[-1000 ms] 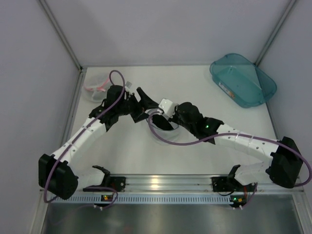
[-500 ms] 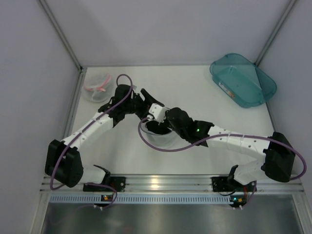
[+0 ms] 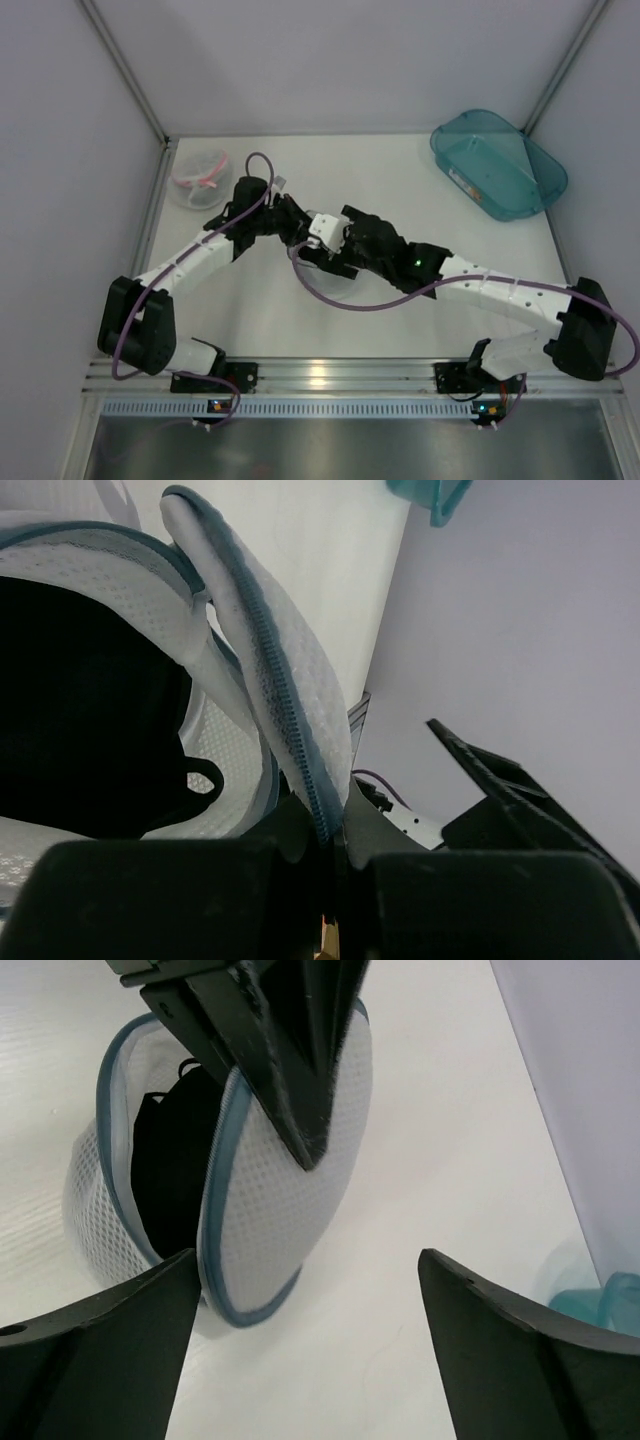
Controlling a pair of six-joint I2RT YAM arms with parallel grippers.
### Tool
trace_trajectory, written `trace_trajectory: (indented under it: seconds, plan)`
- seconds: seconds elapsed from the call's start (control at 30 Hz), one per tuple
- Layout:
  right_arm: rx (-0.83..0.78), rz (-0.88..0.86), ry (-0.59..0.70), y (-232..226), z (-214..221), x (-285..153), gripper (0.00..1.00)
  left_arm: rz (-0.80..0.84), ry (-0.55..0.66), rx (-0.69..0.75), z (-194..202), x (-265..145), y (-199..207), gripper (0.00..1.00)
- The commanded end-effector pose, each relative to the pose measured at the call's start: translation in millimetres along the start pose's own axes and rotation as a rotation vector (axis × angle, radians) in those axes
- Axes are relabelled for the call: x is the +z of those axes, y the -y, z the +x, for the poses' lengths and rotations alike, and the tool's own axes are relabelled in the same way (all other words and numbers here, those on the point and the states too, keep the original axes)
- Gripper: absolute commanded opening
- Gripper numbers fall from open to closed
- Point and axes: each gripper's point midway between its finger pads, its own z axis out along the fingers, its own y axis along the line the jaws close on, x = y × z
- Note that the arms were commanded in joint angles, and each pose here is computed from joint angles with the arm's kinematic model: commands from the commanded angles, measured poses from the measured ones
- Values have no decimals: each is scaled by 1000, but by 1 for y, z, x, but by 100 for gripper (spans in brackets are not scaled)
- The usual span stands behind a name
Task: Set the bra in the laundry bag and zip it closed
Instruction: Close the laundry bag at the center of the board.
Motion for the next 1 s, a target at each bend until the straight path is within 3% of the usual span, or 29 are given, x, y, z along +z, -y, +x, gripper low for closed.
trace_trajectory:
  seconds: [0.0,0.13,0.3,0.43,0.67,0.8,0.97]
  plan:
    - [120,-59,135,27,-33,-38,90,96,-58,101,2,-4,7,0]
    - [243,-202,208,38,-43,-64,98,142,-129,156,8,-6,2,0]
    - [422,-286,129,60,-6,-60,99,237,-254,225,27,-16,6,0]
    - [653,-466,110,57,12,-59,100,348,-335,318,43,-29,15,0]
    - [983,-684,106,40,32,-51,90,426,-447,360,64,-45,14,0]
    - [1101,-709,132,35,40,-38,87,469,-505,421,67,-46,11,0]
    - [1215,-713,149,39,43,-29,75,492,-541,447,67,-45,6,0]
